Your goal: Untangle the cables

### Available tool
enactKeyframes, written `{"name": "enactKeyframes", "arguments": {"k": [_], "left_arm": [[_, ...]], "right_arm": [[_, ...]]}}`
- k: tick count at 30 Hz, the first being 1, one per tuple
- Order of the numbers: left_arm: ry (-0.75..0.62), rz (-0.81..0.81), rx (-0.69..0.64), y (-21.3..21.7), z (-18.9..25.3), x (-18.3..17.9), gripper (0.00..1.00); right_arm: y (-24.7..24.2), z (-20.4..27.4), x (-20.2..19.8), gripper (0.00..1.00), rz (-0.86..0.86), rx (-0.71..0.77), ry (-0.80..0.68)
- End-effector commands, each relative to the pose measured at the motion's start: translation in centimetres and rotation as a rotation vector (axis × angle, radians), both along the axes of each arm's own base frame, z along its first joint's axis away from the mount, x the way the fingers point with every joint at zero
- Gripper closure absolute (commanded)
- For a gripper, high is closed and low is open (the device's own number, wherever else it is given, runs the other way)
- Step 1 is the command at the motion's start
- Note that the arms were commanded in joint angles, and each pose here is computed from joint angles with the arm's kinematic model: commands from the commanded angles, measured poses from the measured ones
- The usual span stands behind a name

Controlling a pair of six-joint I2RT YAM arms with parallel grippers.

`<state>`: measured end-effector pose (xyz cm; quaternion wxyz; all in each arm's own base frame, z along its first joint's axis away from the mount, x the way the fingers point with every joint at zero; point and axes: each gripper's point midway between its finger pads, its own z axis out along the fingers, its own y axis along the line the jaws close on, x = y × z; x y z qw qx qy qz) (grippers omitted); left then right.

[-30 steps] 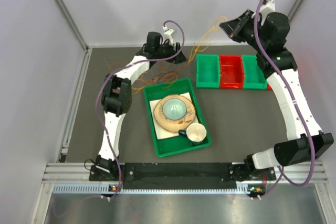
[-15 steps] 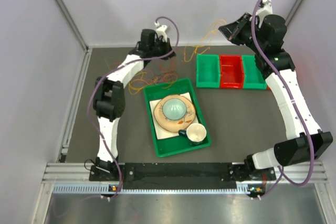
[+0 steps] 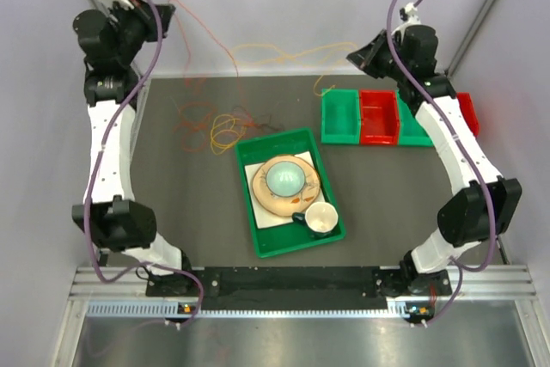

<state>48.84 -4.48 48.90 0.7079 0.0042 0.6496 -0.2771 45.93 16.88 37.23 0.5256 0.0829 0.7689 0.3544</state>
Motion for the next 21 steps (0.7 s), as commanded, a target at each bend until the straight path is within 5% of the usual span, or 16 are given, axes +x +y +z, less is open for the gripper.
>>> {"name": "enactKeyframes", "arguments": {"k": [1,10,21], "left_arm": [[-0.153,-0.016,-0.005,-0.6,7.9,-5.2,1.0],[-0.333,0.064,-0.009,2.1,17.1,-10.2,1.0],[-0.33,0.078,-0.066,3.2,16.5,-9.9,1.0]], "right_arm": [[0.9,0.5,2.3,1.0,-0.016,0.035,-0.019],[0.6,-5.1,4.9,1.0,-0.082,-0.03,0.085],[-1.2,-6.6,4.4,1.0,-0.127,-0.137,0.109]]}}
